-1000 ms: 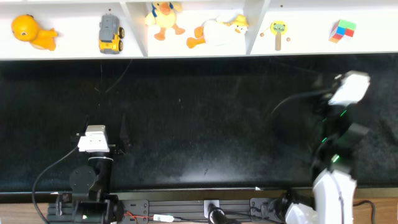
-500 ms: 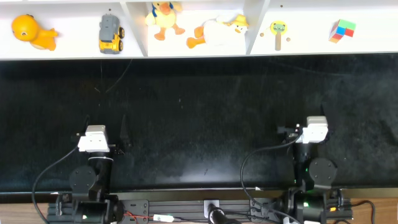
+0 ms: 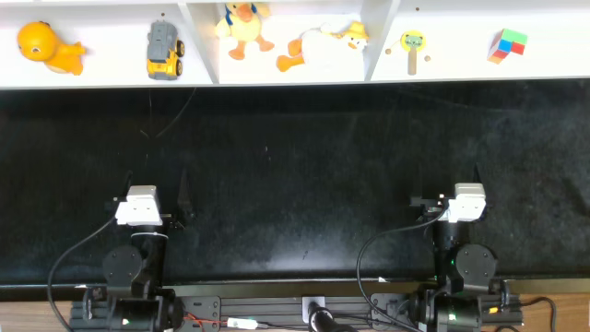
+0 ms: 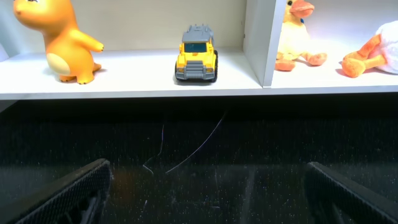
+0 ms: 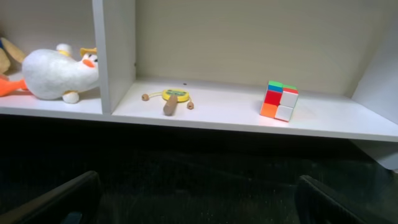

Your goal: Store Toys

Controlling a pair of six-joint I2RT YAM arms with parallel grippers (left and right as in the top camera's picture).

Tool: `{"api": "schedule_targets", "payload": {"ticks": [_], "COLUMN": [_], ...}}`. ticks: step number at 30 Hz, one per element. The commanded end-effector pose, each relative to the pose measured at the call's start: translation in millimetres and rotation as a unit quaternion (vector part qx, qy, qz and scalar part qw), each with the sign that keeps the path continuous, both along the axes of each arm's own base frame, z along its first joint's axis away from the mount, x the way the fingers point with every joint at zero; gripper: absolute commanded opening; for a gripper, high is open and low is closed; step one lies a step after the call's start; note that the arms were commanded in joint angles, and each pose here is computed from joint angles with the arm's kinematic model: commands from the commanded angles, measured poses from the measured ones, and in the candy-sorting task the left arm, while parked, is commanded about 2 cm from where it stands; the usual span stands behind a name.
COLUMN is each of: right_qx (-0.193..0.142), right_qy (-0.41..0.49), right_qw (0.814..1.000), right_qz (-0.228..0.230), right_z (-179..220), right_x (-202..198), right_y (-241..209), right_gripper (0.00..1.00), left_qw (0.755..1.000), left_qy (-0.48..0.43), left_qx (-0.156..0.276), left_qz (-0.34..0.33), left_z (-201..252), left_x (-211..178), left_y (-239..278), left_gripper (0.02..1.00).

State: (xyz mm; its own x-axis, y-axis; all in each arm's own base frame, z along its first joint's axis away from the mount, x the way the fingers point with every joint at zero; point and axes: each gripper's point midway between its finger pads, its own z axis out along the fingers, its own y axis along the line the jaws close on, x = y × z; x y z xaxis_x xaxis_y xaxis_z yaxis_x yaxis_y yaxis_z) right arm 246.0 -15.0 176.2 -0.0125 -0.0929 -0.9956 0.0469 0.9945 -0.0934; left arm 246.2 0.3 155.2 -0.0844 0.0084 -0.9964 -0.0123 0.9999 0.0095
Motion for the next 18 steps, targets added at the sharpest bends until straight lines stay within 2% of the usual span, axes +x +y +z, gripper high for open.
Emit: {"api": "schedule_targets", "payload": {"ticks": [1,18], "right_qx": [0.005,0.005], "right_qy": [0.000,0.002], "right_qw": [1.000,1.000], "right_qz": [-0.008,-0.009], "right_z": [-3.9,-4.6], "right_x": [0.1,0.1], "right_y": [-3.2,-3.7], "right_gripper": [0.998,0.993], "left_qw": [1.000,1.000], "left_qy": [-0.003,-0.003], "left_qx": [0.002,0.002], "left_qz": [0.002,0.002], "left_z": [0.9,0.8], "left_x": [-0.4,-0.4], "left_y": [0.8,0.8], "left_gripper": [0.996,0.996]}}
